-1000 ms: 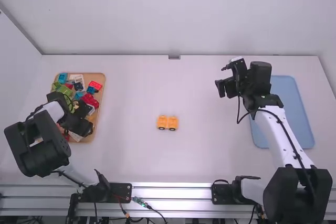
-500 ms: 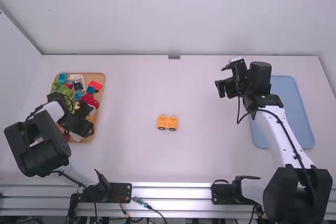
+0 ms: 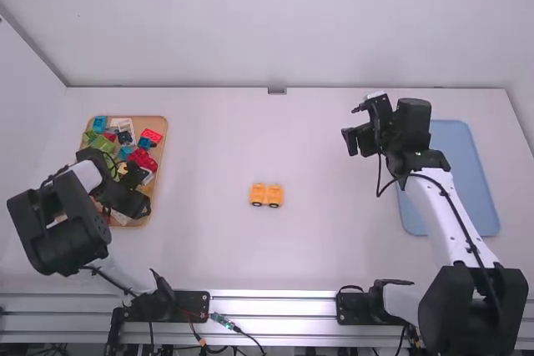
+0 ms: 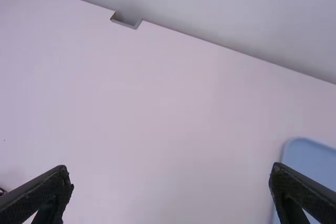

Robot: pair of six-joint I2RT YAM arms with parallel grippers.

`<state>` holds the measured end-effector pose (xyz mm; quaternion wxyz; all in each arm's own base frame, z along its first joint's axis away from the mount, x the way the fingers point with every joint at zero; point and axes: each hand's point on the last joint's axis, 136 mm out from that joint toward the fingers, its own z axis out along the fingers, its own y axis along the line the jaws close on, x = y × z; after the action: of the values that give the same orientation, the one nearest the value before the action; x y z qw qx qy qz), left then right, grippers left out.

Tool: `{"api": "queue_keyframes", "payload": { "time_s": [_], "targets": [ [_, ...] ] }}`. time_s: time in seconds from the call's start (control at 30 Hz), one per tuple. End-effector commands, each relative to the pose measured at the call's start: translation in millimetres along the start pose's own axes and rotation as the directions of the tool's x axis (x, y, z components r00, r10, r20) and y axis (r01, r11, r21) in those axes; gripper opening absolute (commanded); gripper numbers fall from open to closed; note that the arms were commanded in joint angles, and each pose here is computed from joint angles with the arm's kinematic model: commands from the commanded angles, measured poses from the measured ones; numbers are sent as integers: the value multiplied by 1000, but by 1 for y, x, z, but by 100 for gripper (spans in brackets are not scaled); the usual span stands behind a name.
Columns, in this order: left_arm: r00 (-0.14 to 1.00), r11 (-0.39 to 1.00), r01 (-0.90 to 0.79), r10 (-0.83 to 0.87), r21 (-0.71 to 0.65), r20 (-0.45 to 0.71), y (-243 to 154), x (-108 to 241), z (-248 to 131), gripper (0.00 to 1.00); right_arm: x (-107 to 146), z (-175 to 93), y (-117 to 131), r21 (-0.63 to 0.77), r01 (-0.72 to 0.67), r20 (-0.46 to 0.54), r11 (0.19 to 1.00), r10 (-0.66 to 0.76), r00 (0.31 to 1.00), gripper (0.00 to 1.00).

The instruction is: Assemble lego blocks to make yellow taxi

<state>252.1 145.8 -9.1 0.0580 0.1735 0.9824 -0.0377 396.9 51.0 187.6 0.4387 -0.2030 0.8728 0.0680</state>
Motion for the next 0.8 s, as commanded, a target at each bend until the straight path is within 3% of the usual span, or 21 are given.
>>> {"api": "queue_keyframes", "payload": {
  "time_s": [0.0, 0.4, 0.57, 0.77],
  "targets": [
    [999, 1000, 1, 0, 15, -34, 0, 6, 8, 69, -17, -9, -1, 6, 11, 40, 1000, -11, 999, 99],
    [1000, 1000, 20, -20, -9, -8, 11, -1, 2, 65, -16, -9, -1, 6, 11, 38, 1000, -12, 999, 99],
    [1000, 1000, 20, -20, -13, -17, 8, 3, 8, 52, -16, -9, -1, 6, 17, 37, 1000, -17, 999, 99],
    [1000, 1000, 21, -21, -10, -20, 5, 7, 12, 49, -15, -9, -1, 5, 16, 34, 1000, -16, 999, 99]
  ]
}}
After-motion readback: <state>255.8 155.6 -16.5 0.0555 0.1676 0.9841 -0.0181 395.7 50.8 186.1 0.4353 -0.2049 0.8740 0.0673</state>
